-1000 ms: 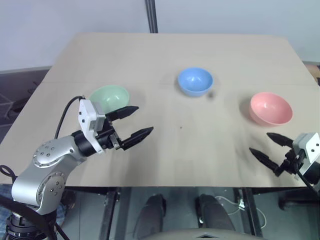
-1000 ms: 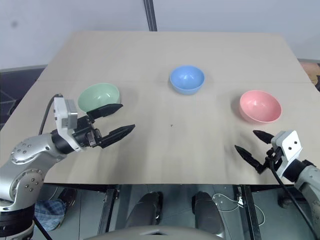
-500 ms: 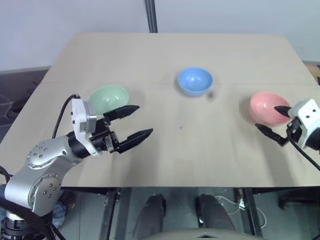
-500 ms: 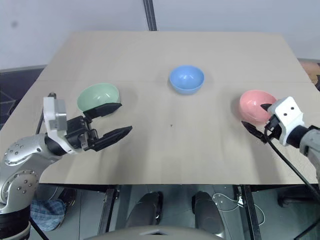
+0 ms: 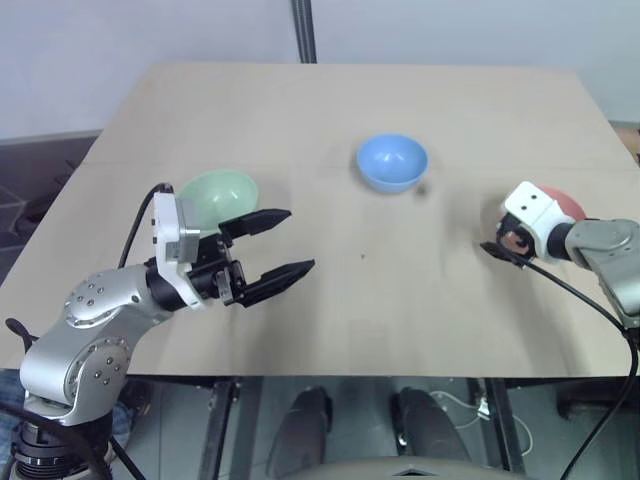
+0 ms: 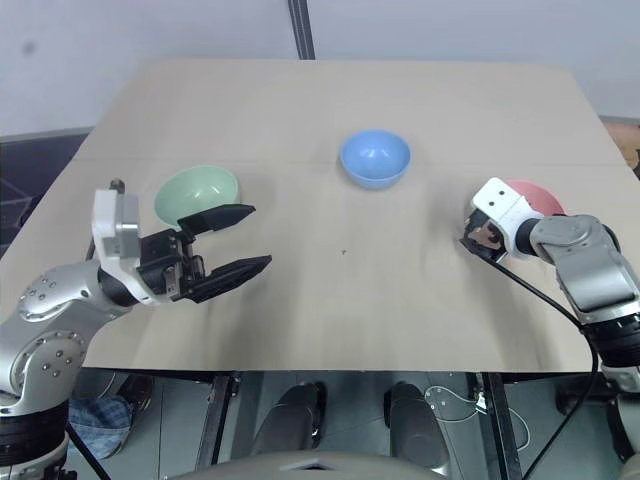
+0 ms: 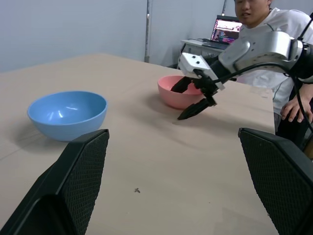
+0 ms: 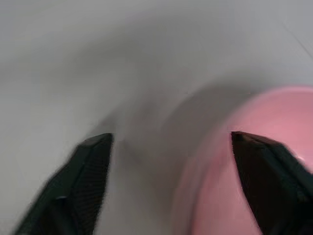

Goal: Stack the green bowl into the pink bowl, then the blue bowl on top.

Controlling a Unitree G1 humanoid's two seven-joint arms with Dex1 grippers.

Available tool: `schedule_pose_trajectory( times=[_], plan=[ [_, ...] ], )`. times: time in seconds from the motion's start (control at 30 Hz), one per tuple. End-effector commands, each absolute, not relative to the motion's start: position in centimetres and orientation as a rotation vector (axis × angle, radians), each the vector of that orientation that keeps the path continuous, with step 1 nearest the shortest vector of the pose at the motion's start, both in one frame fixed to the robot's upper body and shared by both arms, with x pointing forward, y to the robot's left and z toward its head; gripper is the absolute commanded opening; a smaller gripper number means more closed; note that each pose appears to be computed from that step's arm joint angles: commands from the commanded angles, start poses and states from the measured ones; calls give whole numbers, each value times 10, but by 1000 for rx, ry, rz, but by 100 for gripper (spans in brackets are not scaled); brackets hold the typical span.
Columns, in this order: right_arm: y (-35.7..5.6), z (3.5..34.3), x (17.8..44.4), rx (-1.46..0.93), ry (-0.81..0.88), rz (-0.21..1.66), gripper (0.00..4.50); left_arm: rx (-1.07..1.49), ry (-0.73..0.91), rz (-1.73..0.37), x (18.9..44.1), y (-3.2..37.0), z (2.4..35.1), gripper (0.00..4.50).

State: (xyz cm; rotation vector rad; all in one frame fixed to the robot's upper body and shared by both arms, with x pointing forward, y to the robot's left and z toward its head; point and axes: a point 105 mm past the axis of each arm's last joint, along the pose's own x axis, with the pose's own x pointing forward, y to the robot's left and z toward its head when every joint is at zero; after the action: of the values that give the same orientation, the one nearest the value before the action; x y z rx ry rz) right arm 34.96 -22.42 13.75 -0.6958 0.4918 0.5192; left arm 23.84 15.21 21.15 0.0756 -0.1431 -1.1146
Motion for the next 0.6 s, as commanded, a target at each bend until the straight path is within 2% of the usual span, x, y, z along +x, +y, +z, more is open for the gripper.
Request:
schedule_pose_trajectory(
  times=[0.03, 0.17, 0.2, 0.37, 0.6],
  plan=[
    [-221, 147, 353, -721, 463, 523, 212, 101, -181, -1120, 232, 151, 218, 450],
    [-221, 145, 352, -723, 468, 536, 28, 98, -174, -1115, 230, 151, 216, 450],
    [-221, 145, 352, -723, 468, 538, 4, 98, -174, -1114, 230, 151, 216, 450],
    [-205, 155, 349, -737, 408, 606, 4, 99, -171, -1115, 230, 152, 216, 450],
    [-133, 177, 311, -735, 254, 941, 4, 102, -165, -1126, 229, 152, 216, 450]
  ],
)
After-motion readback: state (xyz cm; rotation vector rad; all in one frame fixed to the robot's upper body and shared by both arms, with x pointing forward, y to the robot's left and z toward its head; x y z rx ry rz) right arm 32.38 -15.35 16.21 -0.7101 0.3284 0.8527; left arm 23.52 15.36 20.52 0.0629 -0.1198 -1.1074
